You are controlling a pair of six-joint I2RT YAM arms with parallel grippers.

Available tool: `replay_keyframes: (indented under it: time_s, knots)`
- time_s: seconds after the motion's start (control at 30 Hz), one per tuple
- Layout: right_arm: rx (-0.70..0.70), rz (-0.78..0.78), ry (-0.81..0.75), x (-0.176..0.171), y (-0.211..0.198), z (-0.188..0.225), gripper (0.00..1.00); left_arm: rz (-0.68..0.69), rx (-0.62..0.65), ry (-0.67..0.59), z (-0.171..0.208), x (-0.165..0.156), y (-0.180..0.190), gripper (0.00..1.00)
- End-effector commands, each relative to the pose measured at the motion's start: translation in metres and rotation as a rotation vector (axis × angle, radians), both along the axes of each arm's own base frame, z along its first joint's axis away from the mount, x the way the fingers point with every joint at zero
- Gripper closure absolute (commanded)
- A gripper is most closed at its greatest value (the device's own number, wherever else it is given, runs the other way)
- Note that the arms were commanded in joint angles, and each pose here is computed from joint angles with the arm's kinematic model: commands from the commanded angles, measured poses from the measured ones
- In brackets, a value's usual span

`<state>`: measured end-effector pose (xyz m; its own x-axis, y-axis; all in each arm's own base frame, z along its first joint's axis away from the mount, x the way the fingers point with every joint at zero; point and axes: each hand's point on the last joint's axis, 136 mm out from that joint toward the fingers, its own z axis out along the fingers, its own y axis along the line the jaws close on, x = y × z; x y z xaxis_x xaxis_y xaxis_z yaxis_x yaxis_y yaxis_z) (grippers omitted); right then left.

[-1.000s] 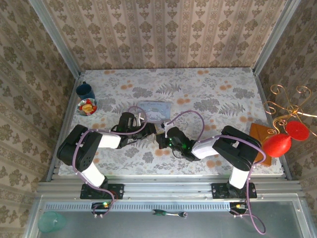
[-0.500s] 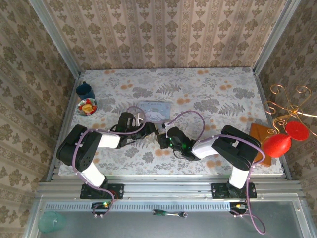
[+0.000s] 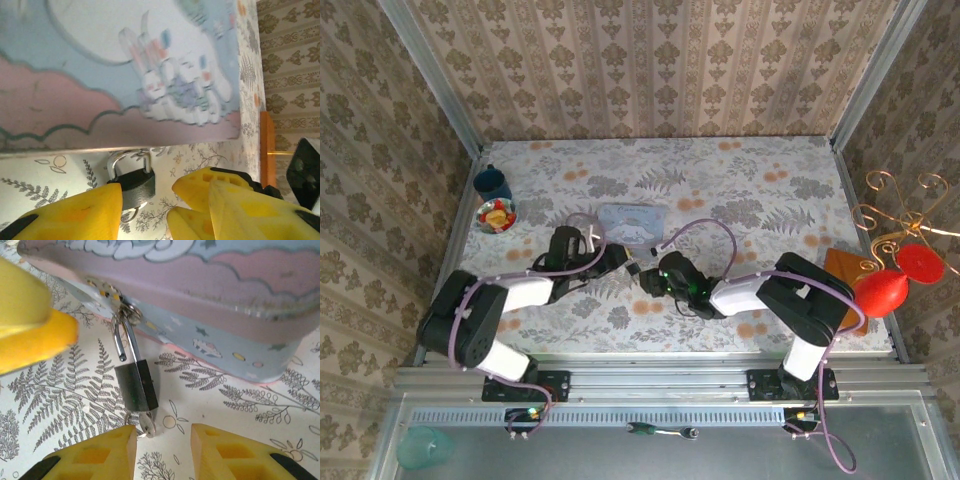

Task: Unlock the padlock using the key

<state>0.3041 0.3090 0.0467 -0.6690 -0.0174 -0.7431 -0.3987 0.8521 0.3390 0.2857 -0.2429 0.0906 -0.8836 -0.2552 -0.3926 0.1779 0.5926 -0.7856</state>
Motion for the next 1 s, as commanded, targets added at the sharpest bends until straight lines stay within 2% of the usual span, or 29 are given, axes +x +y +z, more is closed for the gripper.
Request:
replay_keyframes:
  time_s: [0.0, 0.1, 0.17, 0.37, 0.53, 0.77, 0.97]
  knots:
    - [-0.018, 0.039, -0.022, 0.006, 0.008, 0.023, 0.64, 0.01, 0.178, -0.17, 0.024, -0.005, 0.011, 0.5]
    - [-0.032, 0.066, -0.015, 0.008, 0.014, 0.027, 0.63, 0.055, 0.248, -0.303, 0.052, -0.009, 0.024, 0.48]
    - [-0.026, 0.077, -0.01, 0.01, 0.018, 0.028, 0.63, 0.1, 0.256, -0.318, 0.056, -0.007, 0.037, 0.47]
    - [-0.012, 0.086, 0.072, 0.022, 0.026, 0.015, 0.62, 0.177, 0.225, -0.258, 0.046, 0.01, 0.067, 0.45]
    - [0.013, 0.13, 0.156, 0.022, 0.035, -0.001, 0.62, 0.215, 0.161, -0.161, 0.023, 0.026, 0.088, 0.43]
    - [-0.023, 0.127, 0.205, 0.021, 0.029, -0.017, 0.63, 0.196, 0.125, -0.103, 0.003, 0.035, 0.088, 0.41]
    - [-0.054, 0.143, 0.205, 0.02, 0.026, -0.022, 0.69, 0.194, 0.145, -0.084, -0.008, 0.038, 0.089, 0.41]
